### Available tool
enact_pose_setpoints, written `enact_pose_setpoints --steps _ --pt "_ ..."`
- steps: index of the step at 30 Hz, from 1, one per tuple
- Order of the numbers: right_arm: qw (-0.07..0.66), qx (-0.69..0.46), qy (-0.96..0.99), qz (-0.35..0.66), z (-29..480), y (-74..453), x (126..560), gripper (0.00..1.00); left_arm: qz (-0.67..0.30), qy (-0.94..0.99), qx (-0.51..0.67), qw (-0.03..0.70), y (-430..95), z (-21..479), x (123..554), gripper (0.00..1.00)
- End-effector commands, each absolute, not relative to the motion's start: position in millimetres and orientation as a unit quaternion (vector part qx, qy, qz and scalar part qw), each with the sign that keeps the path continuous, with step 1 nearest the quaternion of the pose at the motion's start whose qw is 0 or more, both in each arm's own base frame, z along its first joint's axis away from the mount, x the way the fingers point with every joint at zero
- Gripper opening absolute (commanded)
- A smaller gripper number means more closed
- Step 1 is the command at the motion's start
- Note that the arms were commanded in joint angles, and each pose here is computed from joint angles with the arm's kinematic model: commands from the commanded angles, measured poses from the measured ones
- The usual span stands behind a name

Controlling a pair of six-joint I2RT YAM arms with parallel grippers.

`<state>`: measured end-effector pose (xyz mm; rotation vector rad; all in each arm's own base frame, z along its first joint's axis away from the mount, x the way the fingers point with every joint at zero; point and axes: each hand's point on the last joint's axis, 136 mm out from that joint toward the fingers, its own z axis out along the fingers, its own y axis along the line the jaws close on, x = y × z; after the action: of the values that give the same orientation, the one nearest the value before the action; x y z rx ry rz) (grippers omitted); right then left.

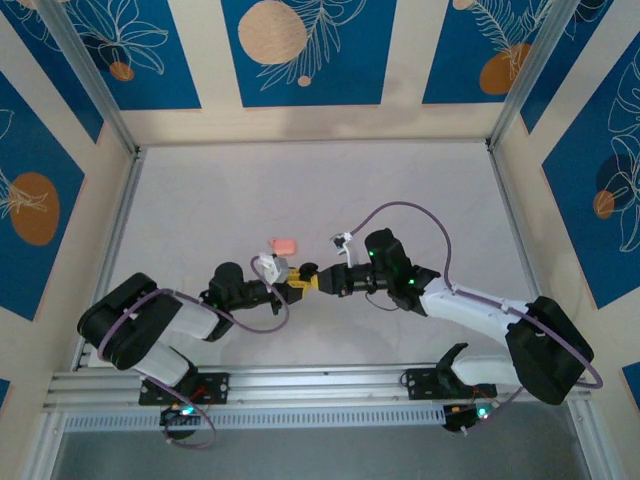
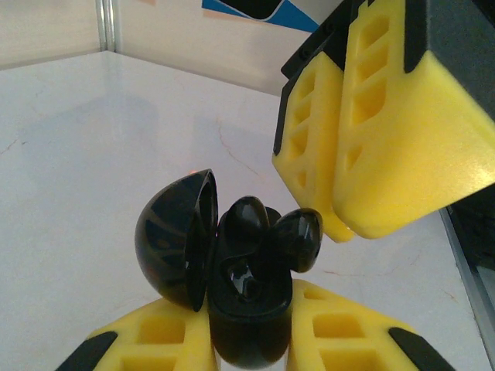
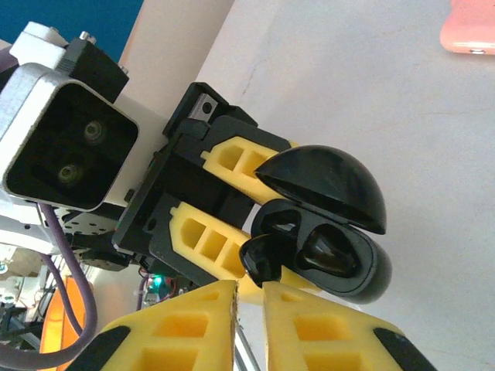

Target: Insert the wireless bluetooth earbuds into the charging case

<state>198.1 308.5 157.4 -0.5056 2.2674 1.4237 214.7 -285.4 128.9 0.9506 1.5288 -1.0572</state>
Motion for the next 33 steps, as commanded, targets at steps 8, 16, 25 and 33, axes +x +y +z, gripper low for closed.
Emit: enact_pose_setpoints --steps 8,16,25,33 --pt "0.213 -0.19 0.801 0.526 167.9 316.4 203.7 0.16 -0.443 0.605 0.415 0.515 -292.6 142.8 210.3 0.2" --pt "0.218 -0.189 0.801 0.525 169.1 318.3 207.4 0.16 -0.439 0.605 0.423 0.513 -292.6 143.0 207.7 0.2" --pt "0.208 -0.187 0.807 0.52 163.5 320.6 208.6 0.15 -0.435 0.604 0.43 0.511 -293.8 143.9 206.2 0.2" --pt "0.212 -0.191 0.806 0.518 167.3 319.6 206.4 0.15 -0.431 0.605 0.435 0.508 -293.6 141.9 204.8 0.2"
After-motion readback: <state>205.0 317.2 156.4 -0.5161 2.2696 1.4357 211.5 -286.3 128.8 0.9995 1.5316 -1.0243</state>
